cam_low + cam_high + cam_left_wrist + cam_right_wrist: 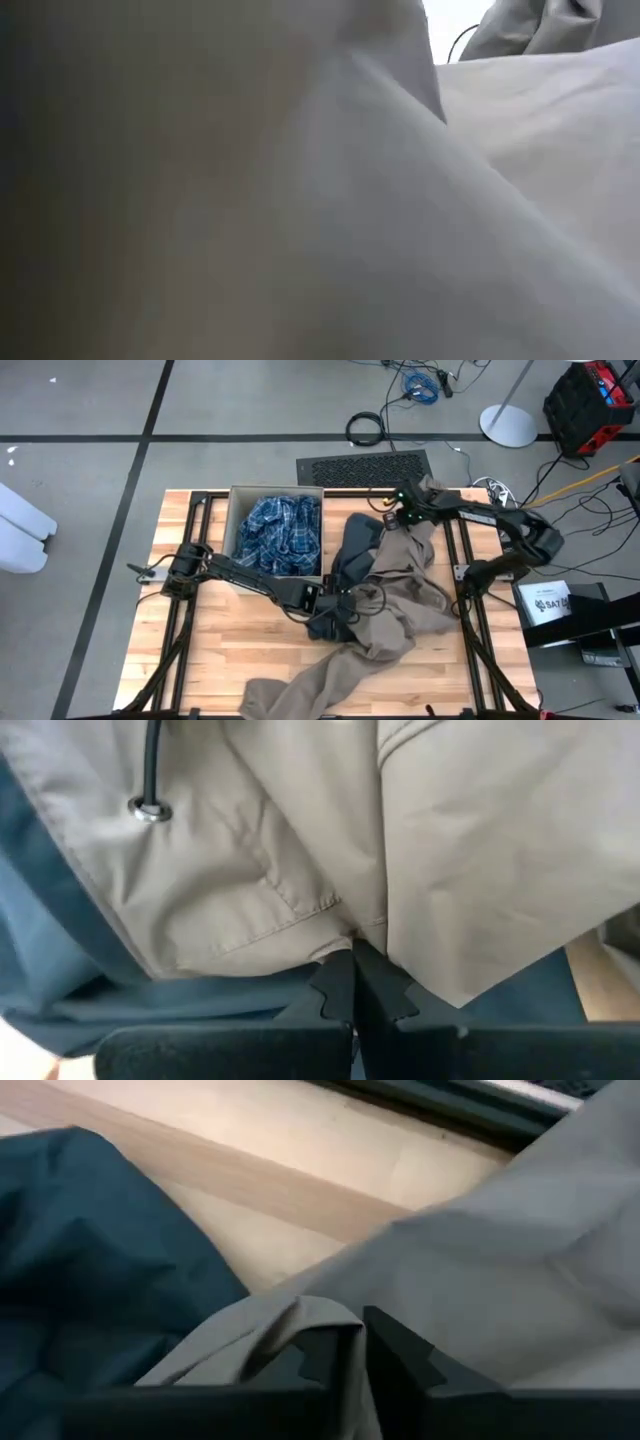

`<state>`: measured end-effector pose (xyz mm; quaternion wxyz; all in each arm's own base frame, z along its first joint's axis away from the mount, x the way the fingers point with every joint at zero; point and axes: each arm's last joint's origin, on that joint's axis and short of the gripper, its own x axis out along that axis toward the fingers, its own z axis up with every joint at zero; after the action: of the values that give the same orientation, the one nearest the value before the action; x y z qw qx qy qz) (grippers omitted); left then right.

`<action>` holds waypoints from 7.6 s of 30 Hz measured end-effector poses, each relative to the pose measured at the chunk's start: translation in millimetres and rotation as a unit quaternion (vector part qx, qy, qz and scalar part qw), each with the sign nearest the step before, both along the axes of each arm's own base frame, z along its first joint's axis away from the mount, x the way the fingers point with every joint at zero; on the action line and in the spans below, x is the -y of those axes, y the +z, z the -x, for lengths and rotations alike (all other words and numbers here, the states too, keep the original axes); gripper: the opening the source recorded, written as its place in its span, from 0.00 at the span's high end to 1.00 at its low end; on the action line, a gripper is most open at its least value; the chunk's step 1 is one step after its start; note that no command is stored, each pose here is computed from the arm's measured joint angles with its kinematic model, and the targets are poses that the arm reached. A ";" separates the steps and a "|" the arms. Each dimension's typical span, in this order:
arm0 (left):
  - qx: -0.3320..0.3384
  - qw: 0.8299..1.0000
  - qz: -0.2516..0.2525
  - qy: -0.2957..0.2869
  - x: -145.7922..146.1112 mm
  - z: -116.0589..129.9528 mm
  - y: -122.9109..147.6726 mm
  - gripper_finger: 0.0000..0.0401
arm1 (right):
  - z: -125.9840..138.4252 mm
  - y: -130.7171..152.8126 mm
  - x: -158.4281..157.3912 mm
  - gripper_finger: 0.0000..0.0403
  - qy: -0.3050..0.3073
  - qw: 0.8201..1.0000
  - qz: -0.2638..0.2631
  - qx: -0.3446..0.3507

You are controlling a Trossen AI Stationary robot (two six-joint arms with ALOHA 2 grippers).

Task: Sort clothes
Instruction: Put the brown jacket into the white laundry bin

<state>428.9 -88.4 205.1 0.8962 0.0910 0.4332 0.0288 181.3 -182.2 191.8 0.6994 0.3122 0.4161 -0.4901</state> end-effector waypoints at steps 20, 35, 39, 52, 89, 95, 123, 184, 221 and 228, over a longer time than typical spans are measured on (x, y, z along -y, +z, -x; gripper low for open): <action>0.000 1.000 -0.007 0.020 -8.3 -1.1 -0.3 0.73 | -18.6 -56.6 25.0 0.37 -0.018 0.983 -0.130 -0.125; -0.002 1.000 -0.009 0.020 -8.4 -0.9 -0.5 0.72 | -22.4 -26.5 13.6 0.97 0.037 0.992 -0.069 -0.099; -0.002 1.000 -0.009 0.020 -8.4 -0.9 -0.5 0.72 | -18.0 4.8 1.3 0.99 0.045 0.996 -0.032 -0.066; -0.002 1.000 -0.010 0.022 -11.2 -1.5 -0.6 0.72 | -18.7 86.0 -101.0 1.00 0.150 0.983 0.040 0.094; -0.005 1.000 -0.008 0.019 -8.4 -0.5 -0.9 0.72 | -1.2 -52.6 41.7 0.33 -0.137 0.979 -0.069 -0.134; -0.005 1.000 -0.008 0.017 -7.4 -0.3 -0.9 0.72 | -5.9 -68.8 47.6 0.34 -0.135 0.980 -0.084 -0.117; -0.002 1.000 -0.008 0.018 -7.5 -0.8 -0.5 0.72 | -27.8 37.7 -55.2 1.00 0.035 0.999 0.004 -0.017; 0.044 0.989 -0.140 0.005 12.4 56.2 89.4 0.80 | -56.4 75.2 -306.0 1.00 0.486 0.844 0.082 0.212; -0.165 0.942 0.288 -0.048 124.1 136.0 90.9 0.68 | -151.1 -67.7 -258.3 1.00 0.467 0.875 -0.076 0.100; -0.185 0.952 0.240 0.043 131.8 143.2 67.7 0.65 | -150.6 -67.7 -261.5 1.00 0.471 0.873 -0.072 0.101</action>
<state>285.6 -220.2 272.8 0.7933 -0.1421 0.5895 -0.0549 331.9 79.3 124.1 0.8610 0.1766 0.4755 -0.0367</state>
